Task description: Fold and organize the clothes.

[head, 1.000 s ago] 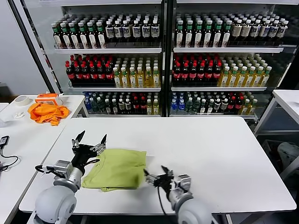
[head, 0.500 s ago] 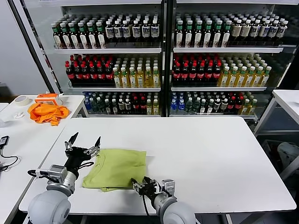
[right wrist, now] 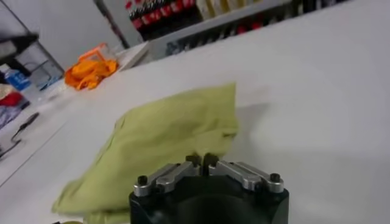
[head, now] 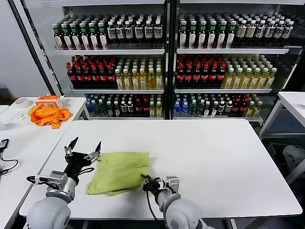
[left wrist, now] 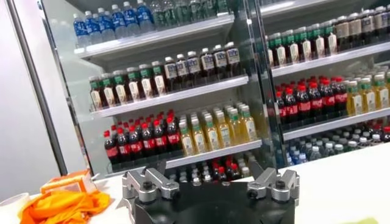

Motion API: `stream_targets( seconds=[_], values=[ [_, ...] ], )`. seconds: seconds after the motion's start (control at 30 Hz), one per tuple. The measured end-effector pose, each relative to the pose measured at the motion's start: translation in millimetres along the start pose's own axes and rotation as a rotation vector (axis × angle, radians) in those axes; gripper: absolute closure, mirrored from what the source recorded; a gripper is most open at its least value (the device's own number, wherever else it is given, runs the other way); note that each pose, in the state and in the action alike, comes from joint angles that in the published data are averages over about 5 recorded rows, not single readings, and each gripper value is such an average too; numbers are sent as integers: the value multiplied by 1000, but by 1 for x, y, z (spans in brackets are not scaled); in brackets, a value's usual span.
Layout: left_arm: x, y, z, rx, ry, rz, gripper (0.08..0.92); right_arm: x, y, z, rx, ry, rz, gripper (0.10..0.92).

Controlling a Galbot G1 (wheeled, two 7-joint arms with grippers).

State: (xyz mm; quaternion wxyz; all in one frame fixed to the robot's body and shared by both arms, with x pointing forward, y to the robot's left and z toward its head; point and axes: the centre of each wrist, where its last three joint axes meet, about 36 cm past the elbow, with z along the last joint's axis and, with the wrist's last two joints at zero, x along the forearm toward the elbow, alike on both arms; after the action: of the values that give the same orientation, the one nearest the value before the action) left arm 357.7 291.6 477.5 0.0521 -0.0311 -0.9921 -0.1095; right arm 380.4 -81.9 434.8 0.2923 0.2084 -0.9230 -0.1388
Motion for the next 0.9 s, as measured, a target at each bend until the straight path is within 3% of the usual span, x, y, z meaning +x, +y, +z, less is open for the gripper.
stream_targets(
  seconds=[0.33,0.63,0.73,0.9],
  values=[
    [-4,-2,7,-6,0,-3,177,27,-52,-30,41,-103,130,917],
    [-11,-12,14,-6,-2,8,177,72,-92,-8,54,-102,252,914],
    [-13,-17,16,-6,-5,20,177,84,-100,0,68,-94,285,868],
    [-14,-22,19,-6,-12,37,177,106,-108,2,99,-118,312,721]
  ],
)
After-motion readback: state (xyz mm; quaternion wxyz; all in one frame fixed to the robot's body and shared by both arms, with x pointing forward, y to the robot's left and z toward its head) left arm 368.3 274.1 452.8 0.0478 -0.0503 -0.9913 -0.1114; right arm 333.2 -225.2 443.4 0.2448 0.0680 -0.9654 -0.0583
